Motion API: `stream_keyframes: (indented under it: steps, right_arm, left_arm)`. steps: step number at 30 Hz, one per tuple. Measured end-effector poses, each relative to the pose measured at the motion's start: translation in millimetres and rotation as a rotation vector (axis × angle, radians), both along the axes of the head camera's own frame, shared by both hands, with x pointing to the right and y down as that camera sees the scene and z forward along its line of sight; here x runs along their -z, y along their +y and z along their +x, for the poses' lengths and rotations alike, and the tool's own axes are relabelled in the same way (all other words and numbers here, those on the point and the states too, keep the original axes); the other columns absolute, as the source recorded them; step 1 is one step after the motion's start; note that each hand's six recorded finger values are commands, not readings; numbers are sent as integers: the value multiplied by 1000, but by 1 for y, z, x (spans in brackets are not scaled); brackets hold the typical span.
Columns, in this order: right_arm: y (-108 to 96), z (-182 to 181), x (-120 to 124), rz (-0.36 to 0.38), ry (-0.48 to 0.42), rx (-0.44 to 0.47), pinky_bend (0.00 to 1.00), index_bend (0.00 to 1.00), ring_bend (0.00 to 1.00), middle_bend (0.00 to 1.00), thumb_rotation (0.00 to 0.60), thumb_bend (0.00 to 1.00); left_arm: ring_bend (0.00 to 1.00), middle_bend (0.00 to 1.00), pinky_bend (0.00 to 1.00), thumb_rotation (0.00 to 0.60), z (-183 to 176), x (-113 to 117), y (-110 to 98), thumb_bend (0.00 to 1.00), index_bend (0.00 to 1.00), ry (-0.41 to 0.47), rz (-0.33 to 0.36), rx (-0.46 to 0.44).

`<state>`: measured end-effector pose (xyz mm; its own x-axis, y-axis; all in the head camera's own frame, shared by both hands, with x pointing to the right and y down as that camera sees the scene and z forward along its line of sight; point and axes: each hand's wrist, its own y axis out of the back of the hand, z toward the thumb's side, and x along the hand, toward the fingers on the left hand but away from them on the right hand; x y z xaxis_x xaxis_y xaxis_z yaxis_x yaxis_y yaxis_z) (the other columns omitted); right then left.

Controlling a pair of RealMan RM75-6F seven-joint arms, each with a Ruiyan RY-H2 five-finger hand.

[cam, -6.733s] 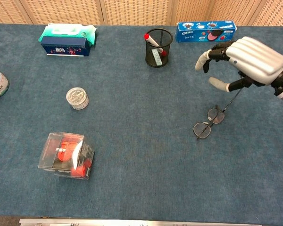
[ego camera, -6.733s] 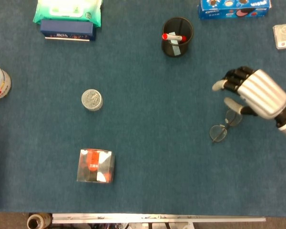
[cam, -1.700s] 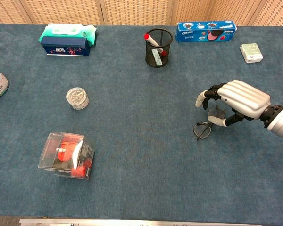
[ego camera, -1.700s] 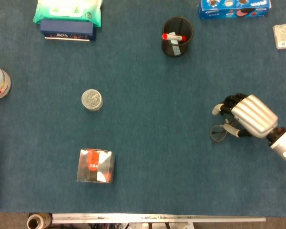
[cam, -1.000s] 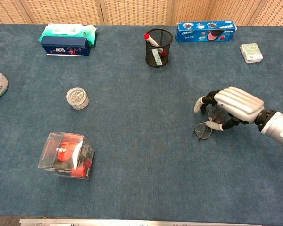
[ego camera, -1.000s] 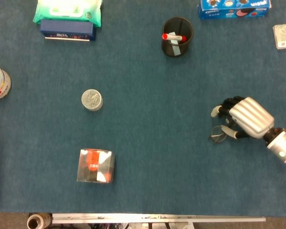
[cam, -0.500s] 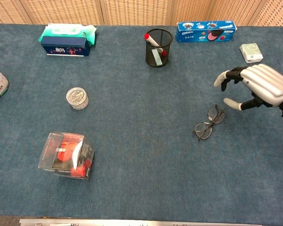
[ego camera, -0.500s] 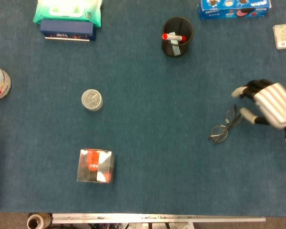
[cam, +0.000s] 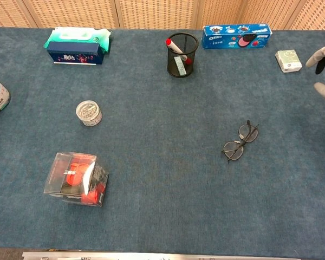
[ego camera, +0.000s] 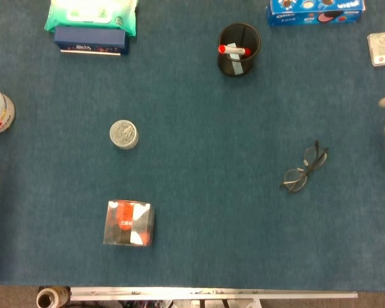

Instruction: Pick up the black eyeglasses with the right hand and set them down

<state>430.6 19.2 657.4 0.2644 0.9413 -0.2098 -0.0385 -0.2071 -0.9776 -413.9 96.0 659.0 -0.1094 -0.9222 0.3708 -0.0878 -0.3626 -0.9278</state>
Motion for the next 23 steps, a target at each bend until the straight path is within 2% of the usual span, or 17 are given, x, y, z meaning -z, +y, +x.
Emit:
stream_keyframes:
  steps: [8, 14, 23]
  right_arm:
    - [13, 31, 27, 35, 78, -127, 405, 397, 347, 490, 600, 319]
    - [26, 47, 30, 23, 111, -212, 405, 397, 347, 490, 600, 319]
    - [32, 59, 34, 15, 101, -277, 405, 397, 347, 490, 600, 319]
  left_arm:
    - [304, 334, 400, 600, 4, 1, -8, 272, 338, 19, 27, -13]
    - [304, 334, 400, 600, 4, 2, -8, 271, 338, 30, 39, -8]
    - [304, 334, 400, 600, 3, -4, -10, 272, 341, 43, 34, 4]
